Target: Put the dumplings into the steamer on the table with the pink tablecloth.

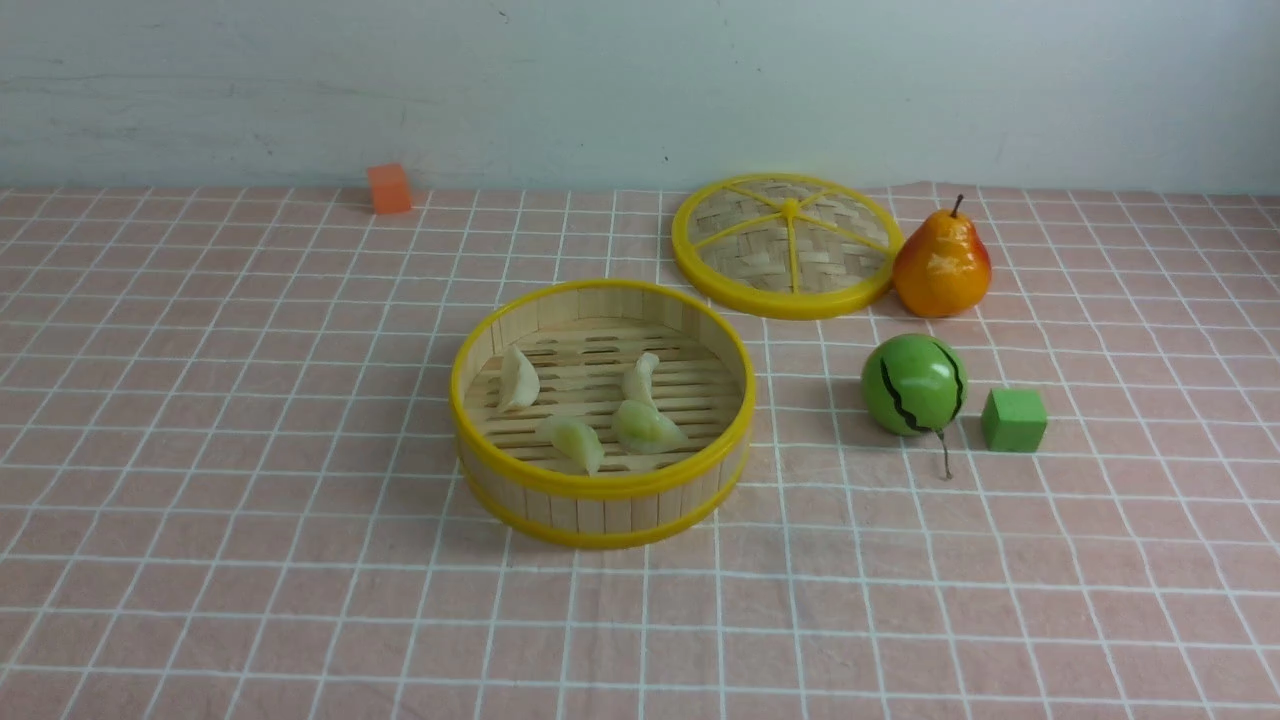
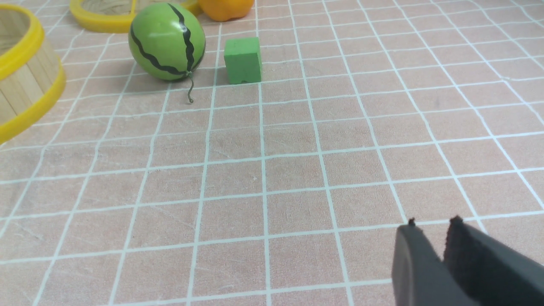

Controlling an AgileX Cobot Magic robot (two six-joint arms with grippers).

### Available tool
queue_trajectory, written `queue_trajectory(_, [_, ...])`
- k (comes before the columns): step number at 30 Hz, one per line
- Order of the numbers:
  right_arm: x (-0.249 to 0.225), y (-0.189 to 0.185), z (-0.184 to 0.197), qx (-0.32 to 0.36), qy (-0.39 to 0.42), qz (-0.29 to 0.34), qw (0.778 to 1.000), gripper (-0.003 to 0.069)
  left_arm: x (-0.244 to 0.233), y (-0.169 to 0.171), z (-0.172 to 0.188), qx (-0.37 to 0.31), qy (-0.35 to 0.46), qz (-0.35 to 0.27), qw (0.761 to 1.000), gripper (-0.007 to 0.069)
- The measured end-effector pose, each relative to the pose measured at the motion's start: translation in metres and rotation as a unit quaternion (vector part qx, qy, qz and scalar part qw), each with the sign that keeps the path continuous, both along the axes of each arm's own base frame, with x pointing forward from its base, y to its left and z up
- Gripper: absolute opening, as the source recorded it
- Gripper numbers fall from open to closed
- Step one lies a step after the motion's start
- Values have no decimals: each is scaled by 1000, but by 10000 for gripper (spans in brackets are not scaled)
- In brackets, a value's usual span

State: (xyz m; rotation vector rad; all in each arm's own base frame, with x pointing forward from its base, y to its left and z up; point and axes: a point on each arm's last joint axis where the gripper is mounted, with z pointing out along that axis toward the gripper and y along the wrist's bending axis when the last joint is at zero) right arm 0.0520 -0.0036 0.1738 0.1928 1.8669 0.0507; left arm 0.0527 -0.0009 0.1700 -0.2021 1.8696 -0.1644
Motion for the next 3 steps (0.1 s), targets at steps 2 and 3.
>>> queue_trajectory(2, [0,0,0,0,0,0,1000,123,0,0,0,0,0,0,1000,-11])
queue_trajectory(3, [0,0,0,0,0,0,1000,123,0,0,0,0,0,0,1000,-11])
